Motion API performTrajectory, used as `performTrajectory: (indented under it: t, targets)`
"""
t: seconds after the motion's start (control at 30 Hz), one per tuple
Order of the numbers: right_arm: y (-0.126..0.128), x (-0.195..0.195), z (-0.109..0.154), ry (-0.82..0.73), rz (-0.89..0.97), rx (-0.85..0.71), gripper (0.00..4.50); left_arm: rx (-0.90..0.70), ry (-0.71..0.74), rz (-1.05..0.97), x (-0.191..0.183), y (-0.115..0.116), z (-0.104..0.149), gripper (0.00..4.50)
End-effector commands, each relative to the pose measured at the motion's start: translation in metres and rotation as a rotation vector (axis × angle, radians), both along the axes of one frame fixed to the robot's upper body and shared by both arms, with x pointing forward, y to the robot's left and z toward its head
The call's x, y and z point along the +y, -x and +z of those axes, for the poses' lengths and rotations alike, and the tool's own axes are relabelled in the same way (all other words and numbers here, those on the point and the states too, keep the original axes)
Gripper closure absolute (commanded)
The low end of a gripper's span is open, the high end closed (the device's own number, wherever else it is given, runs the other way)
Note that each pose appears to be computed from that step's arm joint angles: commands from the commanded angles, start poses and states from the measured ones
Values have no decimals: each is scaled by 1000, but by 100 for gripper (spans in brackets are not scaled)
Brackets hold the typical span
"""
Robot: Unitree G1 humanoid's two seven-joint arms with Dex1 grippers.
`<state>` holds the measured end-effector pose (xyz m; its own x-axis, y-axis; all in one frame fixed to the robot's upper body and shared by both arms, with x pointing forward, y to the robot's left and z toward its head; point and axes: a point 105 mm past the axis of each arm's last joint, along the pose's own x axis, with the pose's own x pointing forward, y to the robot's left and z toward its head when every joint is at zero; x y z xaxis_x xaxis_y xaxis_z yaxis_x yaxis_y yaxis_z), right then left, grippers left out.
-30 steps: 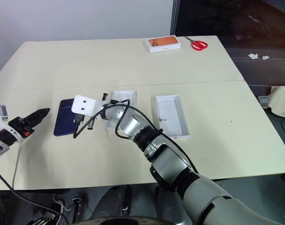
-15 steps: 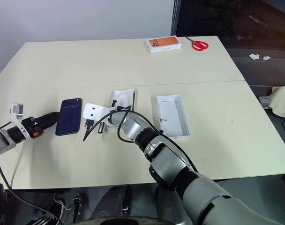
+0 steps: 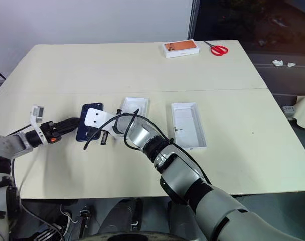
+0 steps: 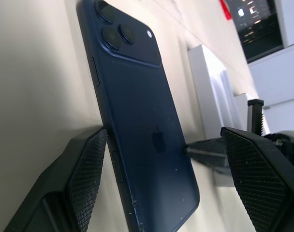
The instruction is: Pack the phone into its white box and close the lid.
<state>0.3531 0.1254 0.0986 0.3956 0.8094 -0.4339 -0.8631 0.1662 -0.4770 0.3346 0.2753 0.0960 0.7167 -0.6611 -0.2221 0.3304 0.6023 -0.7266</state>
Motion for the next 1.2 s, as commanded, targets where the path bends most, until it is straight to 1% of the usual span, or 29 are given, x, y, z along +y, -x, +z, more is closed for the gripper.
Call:
performTrajectory:
  t: [0.03,0.23,0.3,0.4,0.47,0.63,0.77,0.97,1.2]
  targets:
    - [31,45,25,-75,105,-46,442,128,-14,-52,-15,11,-31,55]
    - [19,33,43,-67,75,-51,442,116,-43,-24,-1,16,-29,55]
    - [14,26,48,-34,73,-69,442,112,-51,-12,1,16,-29,55]
    - [10,20,50,1,60,-80,442,105,-53,-9,2,15,-29,55]
    - [10,17,38,54,39,-10,442,99,-49,-12,0,15,-28,55]
    - [2,13,27,139,-49,8,442,96,-48,-16,-3,15,-28,55]
    - [-5,3,17,189,-88,-9,442,98,-53,-16,-4,17,-30,55]
    - [-10,-3,21,191,-101,3,442,91,-47,-20,-7,18,-29,55]
    - [4,6,8,180,-64,65,442,80,-25,-24,-19,11,-30,55]
